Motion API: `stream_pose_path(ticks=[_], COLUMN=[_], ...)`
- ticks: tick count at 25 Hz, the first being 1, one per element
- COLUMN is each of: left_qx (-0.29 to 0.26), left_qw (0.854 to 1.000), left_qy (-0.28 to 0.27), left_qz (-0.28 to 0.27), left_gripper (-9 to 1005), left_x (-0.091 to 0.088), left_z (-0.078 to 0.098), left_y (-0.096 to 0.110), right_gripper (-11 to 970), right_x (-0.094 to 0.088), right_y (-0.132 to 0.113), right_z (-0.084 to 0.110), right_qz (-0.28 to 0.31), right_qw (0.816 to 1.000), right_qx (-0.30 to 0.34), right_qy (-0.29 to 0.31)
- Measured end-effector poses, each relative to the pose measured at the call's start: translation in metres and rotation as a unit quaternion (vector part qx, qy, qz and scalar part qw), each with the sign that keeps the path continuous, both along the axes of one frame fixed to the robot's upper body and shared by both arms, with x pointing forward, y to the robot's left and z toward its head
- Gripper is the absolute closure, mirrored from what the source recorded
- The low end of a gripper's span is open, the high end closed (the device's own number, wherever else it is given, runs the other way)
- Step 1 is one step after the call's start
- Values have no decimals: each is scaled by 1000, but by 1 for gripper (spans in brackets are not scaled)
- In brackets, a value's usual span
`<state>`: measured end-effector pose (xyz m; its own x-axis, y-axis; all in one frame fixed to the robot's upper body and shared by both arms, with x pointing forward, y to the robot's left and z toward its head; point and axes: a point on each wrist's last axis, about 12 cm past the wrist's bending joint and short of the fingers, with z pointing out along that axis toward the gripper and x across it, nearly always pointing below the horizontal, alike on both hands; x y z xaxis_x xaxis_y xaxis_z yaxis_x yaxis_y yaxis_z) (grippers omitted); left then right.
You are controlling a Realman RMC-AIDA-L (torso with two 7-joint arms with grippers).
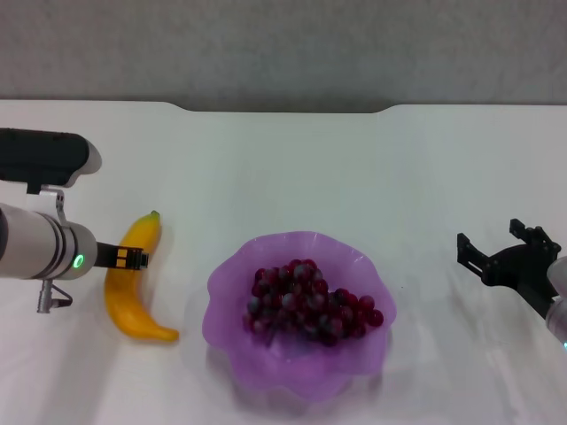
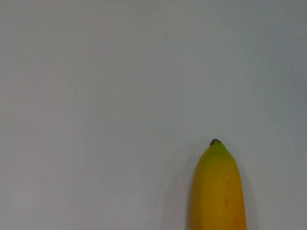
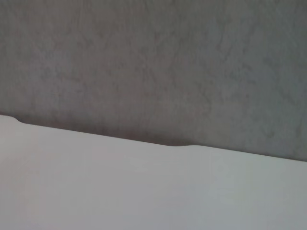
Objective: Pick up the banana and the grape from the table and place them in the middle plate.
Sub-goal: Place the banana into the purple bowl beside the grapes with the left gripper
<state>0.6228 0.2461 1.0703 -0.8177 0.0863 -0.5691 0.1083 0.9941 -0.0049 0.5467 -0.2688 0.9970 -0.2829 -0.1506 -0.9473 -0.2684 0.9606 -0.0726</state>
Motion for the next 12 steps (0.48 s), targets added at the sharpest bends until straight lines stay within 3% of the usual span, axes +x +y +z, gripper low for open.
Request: stream_pose_path(ticks=[7, 10, 12], left_qx=[12, 32, 46], left_qw=[1000, 999, 998], left_qy=[2, -4, -11], left_qz=[-12, -25, -31], left_gripper=[509, 506, 504], left_x=[0, 4, 7], left_z=[2, 15, 32], left_y=[0, 1, 10], right_gripper=[67, 67, 67], right_x=[0, -1, -2], right_y=[-1, -1, -2], right_z=[-1, -1, -2], right_qz=[-1, -1, -2], right_qw=[1000, 1000, 1000], right_qx=[-1, -3, -4], right_qy=[1, 3, 3])
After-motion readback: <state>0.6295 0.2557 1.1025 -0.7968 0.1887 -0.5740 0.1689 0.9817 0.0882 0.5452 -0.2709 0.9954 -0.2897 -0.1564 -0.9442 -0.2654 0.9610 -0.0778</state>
